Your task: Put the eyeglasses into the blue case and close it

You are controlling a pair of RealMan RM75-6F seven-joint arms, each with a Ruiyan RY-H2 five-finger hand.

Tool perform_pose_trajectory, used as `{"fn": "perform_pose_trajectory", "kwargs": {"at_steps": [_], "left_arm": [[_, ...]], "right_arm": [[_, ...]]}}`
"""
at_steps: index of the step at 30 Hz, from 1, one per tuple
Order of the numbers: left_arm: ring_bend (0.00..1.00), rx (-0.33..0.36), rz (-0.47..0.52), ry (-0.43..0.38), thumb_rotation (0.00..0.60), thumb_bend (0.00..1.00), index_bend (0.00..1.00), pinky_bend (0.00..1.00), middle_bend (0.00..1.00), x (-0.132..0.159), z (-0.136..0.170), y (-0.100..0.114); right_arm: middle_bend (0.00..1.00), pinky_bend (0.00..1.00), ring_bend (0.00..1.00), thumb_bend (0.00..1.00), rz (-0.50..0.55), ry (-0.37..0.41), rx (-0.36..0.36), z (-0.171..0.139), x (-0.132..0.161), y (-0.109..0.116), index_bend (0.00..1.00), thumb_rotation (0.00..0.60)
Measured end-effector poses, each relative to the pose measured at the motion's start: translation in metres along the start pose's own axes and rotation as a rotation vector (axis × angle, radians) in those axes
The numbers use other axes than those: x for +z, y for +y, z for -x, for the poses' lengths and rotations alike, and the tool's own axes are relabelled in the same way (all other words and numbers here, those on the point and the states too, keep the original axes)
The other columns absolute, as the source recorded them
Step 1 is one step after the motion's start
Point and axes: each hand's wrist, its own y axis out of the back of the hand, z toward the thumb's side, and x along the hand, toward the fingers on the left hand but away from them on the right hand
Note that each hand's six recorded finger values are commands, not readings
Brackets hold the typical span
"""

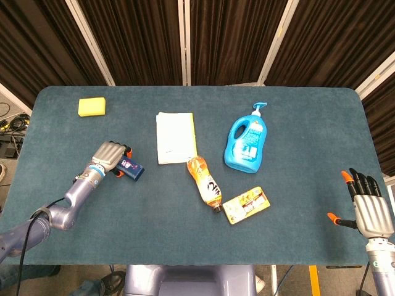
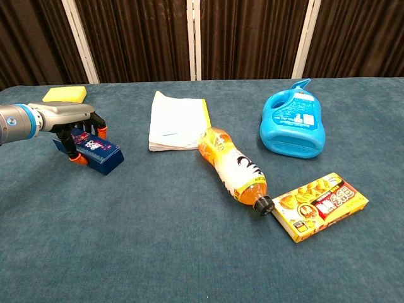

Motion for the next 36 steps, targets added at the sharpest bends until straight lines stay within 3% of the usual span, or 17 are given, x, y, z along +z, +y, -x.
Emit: {"fn": "perform_pose_trajectory", "kwargs": {"at_steps": [4,7,9,11,13,17,19,26,32,36], "left_arm": [[0.34,0.002,0.007,0.0,0.6,0.32,0.5,0.37,0.34,0.001,0.0,0.0],[0.28,-0.002,0.012,0.0,0.6,0.14,0.45,0.34,0.25,0.001,0.0,0.0],[0.13,0.0,0.014,0.001,0.567,0.01,0.31,0.24,0.1,0.001,0.001,0.001],[0.03,0.016,0.014,0.003,0.496,0.0,0.15,0.1,0.02,0.0,0.002,0.003],[0.0,0.04,0.019,0.004,0.43,0.0,0.02,0.0,0.0,-0.001,0.004,0.008],[0.0,0.093,0.051,0.005,0.414,0.0,0.0,0.0,0.0,-0.006,0.012,0.021],[0.0,0.128,0.076,0.001,0.423,0.0,0.0,0.0,0.0,-0.008,0.02,0.031],[0.0,0.284,0.158,0.018,0.589,0.0,0.0,0.0,0.0,-0.021,0.062,0.063],[0.0,0.426,0.193,0.082,0.6,0.0,0.0,0.0,0.0,-0.03,0.126,0.077],[0.0,0.49,0.219,0.166,0.6,0.0,0.0,0.0,0.0,-0.038,0.188,0.073]], "right_arm": [[0.0,0.0,0.0,0.0,0.0,0.0,0.0,0.0,0.0,0.0,0.0,0.6],[0.0,0.0,0.0,0.0,0.001,0.0,0.0,0.0,0.0,0.0,0.0,0.6],[0.0,0.0,0.0,0.0,0.002,0.0,-0.001,0.0,0.0,0.0,0.0,0.6],[0.0,0.0,0.0,0.0,0.004,0.001,-0.002,0.0,0.0,0.001,0.0,0.6],[0.0,0.0,0.0,0.0,0.006,0.003,-0.002,0.0,0.001,0.001,0.0,0.6],[0.0,0.0,0.0,0.0,0.014,0.008,-0.005,-0.001,0.002,0.002,0.0,0.6],[0.0,0.0,0.0,0.0,0.018,0.009,-0.005,-0.001,0.002,0.002,0.0,0.6],[0.0,0.0,0.0,0.0,0.02,0.027,-0.035,-0.003,0.004,0.009,0.0,0.6],[0.0,0.0,0.0,0.0,0.033,0.061,-0.073,-0.005,0.012,0.02,0.0,0.6],[0.0,0.0,0.0,0.0,0.024,0.076,-0.094,-0.006,0.015,0.025,0.0,0.6]]}}
